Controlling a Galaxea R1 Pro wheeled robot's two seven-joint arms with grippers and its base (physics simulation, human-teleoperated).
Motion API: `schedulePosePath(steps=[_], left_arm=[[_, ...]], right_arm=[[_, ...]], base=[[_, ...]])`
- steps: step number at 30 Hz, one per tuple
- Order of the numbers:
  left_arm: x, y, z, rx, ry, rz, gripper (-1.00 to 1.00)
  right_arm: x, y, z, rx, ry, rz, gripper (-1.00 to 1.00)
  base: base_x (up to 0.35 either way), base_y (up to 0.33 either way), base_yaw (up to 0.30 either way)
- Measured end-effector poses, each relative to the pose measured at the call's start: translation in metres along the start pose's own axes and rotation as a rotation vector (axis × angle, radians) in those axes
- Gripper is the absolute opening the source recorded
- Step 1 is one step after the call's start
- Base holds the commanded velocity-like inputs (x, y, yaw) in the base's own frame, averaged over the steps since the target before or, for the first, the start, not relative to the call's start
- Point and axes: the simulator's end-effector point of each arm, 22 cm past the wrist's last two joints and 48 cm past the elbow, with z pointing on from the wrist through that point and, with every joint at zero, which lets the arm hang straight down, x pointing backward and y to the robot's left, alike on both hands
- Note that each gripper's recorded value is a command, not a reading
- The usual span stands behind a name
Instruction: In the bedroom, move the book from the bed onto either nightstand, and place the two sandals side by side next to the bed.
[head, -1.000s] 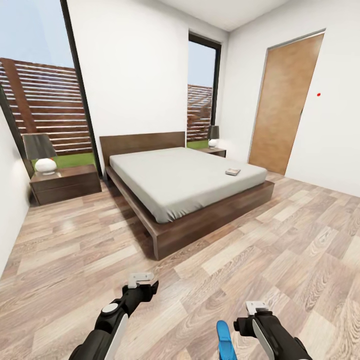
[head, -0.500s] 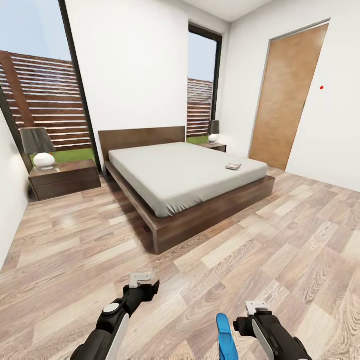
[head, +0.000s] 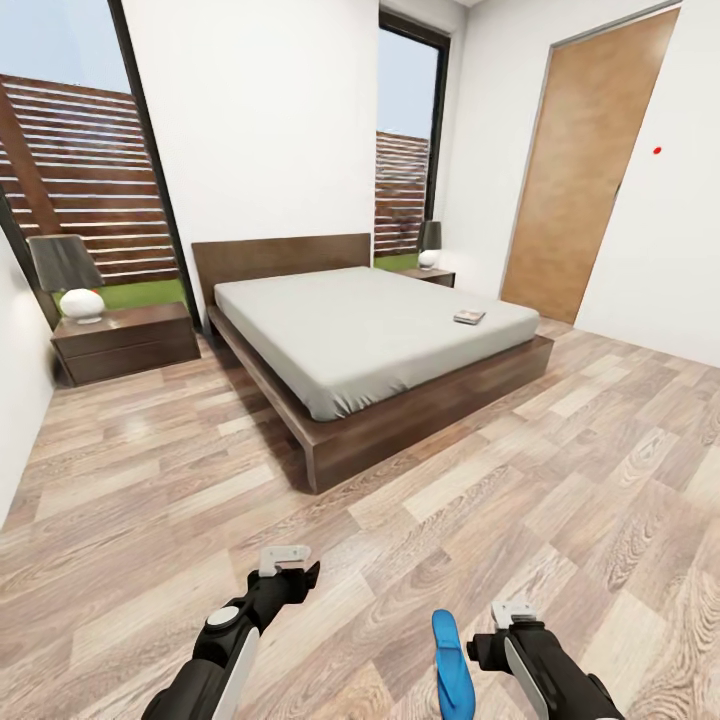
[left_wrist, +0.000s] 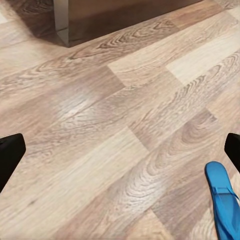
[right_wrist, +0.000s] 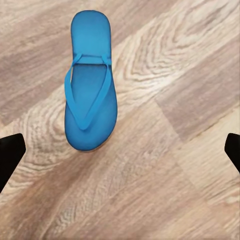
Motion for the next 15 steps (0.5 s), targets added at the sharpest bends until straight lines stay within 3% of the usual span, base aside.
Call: schedulePosePath(steps=[15], left_arm=[[-0.0001, -0.0001, 0.0000, 0.000, 0.000, 0.000, 1.00]], right_arm=[[-0.0022, -0.0002, -0.0006, 0.000, -0.005, -0.001, 1.00]], base=[[0.000, 0.000, 0.000]])
